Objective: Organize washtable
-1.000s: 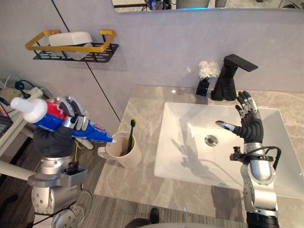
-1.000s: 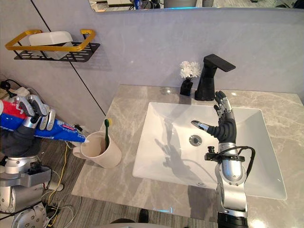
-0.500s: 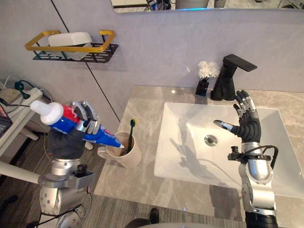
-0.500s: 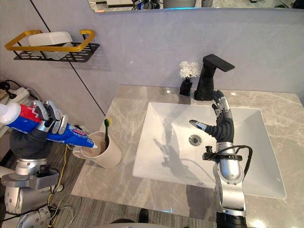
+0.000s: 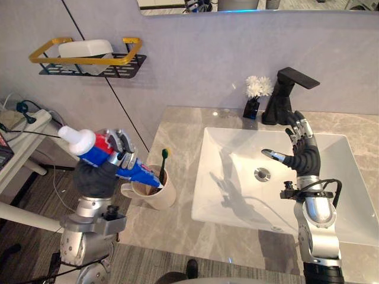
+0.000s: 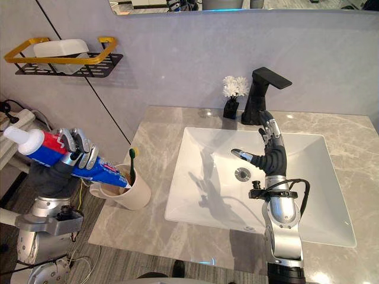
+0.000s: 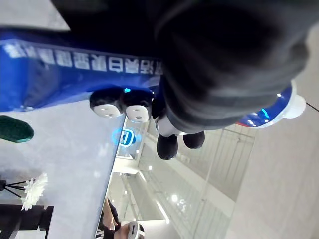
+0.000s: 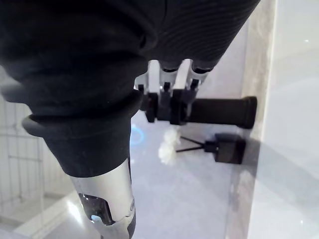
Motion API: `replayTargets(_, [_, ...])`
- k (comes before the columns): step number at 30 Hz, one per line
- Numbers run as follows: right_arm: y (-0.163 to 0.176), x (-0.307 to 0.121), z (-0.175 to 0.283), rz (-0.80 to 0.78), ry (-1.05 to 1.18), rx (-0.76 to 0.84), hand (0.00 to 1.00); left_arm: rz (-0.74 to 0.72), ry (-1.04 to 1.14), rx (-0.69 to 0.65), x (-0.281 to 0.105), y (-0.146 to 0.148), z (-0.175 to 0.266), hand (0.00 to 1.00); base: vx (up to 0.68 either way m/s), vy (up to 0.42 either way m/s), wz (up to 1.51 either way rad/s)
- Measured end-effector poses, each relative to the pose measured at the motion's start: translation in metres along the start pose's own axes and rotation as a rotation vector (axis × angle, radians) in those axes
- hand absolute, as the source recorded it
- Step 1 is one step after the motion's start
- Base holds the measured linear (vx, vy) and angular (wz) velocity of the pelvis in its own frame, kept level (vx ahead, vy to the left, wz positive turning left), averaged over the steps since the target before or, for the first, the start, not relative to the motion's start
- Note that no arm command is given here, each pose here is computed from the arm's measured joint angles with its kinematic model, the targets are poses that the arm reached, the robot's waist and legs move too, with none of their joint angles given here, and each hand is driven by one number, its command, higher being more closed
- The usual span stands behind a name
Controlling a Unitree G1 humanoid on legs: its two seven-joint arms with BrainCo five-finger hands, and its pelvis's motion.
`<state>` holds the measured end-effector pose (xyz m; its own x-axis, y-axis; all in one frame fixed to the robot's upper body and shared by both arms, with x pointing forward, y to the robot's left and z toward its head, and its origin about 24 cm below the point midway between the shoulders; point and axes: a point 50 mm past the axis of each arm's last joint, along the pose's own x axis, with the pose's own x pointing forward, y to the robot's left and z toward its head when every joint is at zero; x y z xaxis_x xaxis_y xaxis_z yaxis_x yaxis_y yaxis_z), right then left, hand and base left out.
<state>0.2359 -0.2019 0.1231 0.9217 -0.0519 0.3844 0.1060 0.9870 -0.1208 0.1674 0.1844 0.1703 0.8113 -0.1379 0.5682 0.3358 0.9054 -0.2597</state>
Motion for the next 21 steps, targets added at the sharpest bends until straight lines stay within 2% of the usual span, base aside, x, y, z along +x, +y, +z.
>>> replayTargets(21, [0.001, 0.005, 0.003, 0.018, -0.014, 0.002, 0.00, 0.056, 0.047, -0.021, -0.003, 0.008, -0.015, 1.00, 0.00, 0.002, -0.03])
